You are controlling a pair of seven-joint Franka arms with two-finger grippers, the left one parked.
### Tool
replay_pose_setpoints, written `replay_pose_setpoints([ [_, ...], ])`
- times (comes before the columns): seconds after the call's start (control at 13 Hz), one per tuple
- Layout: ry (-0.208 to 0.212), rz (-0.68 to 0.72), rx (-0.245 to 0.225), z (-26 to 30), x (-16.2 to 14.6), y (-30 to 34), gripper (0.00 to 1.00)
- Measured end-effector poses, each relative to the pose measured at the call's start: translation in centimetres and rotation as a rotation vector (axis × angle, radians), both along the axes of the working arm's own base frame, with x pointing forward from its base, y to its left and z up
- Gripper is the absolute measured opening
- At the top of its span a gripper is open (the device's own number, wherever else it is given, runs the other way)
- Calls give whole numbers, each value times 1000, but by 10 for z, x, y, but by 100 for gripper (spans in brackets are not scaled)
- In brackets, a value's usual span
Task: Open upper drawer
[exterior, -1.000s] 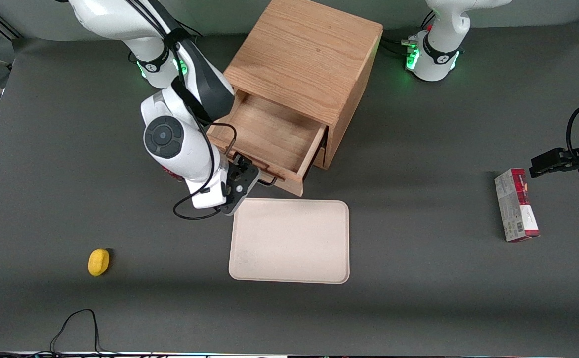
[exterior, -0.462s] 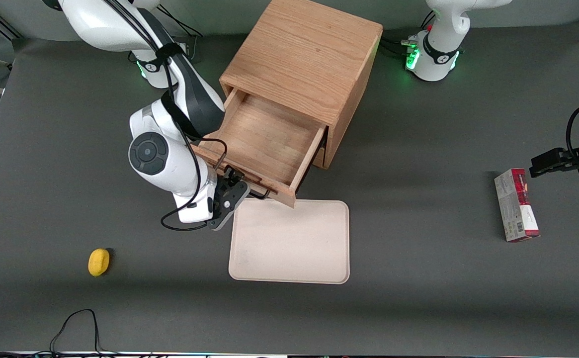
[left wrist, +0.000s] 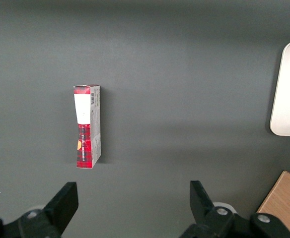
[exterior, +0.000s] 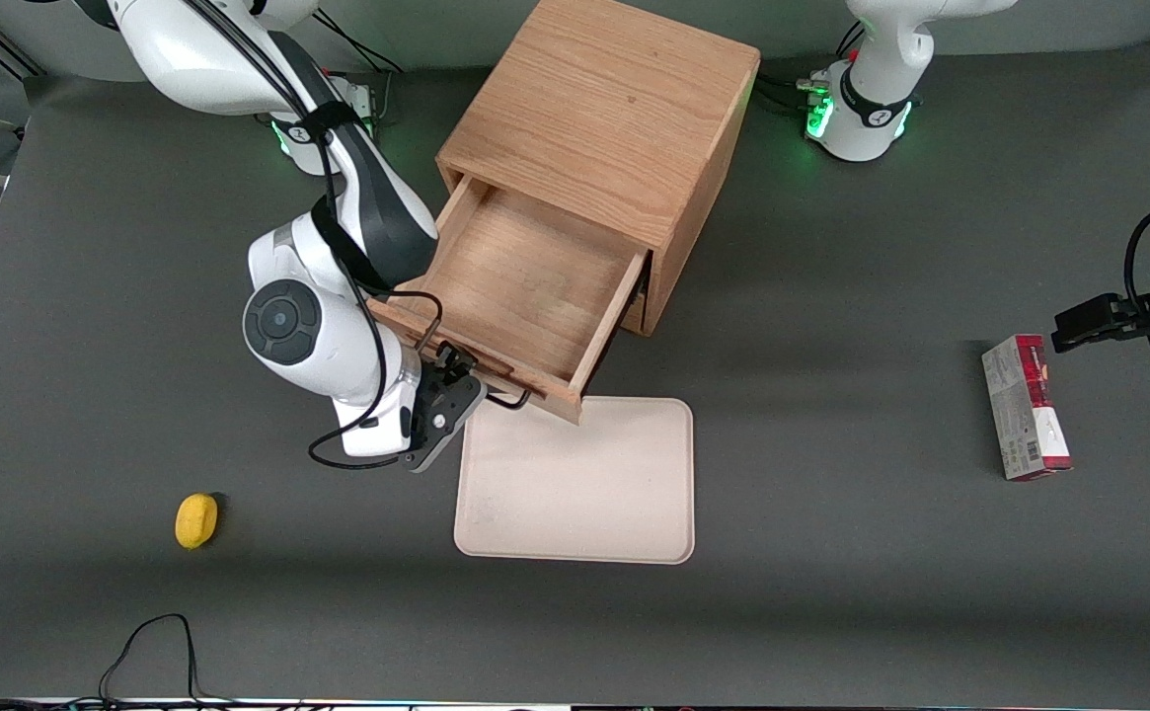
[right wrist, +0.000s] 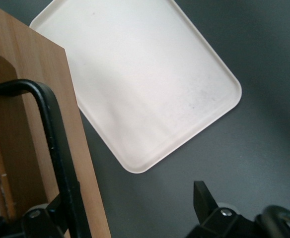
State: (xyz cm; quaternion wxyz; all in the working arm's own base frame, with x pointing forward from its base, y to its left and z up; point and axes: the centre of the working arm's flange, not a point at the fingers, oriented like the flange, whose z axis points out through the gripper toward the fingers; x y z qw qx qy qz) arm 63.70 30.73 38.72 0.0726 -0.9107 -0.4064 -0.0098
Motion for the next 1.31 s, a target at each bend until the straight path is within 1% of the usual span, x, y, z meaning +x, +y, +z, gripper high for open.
replay_pose_setpoints([
  [0.69, -15, -28, 5, 2, 17, -16, 100],
  [0.85, -14, -19, 9, 24, 19, -13, 100],
  [1.15, -16, -5, 10, 90, 21, -19, 100],
  [1.23, -23, -4, 4, 107, 19, -24, 100],
  [1.31, -40, -7, 1, 127, 17, -30, 100],
])
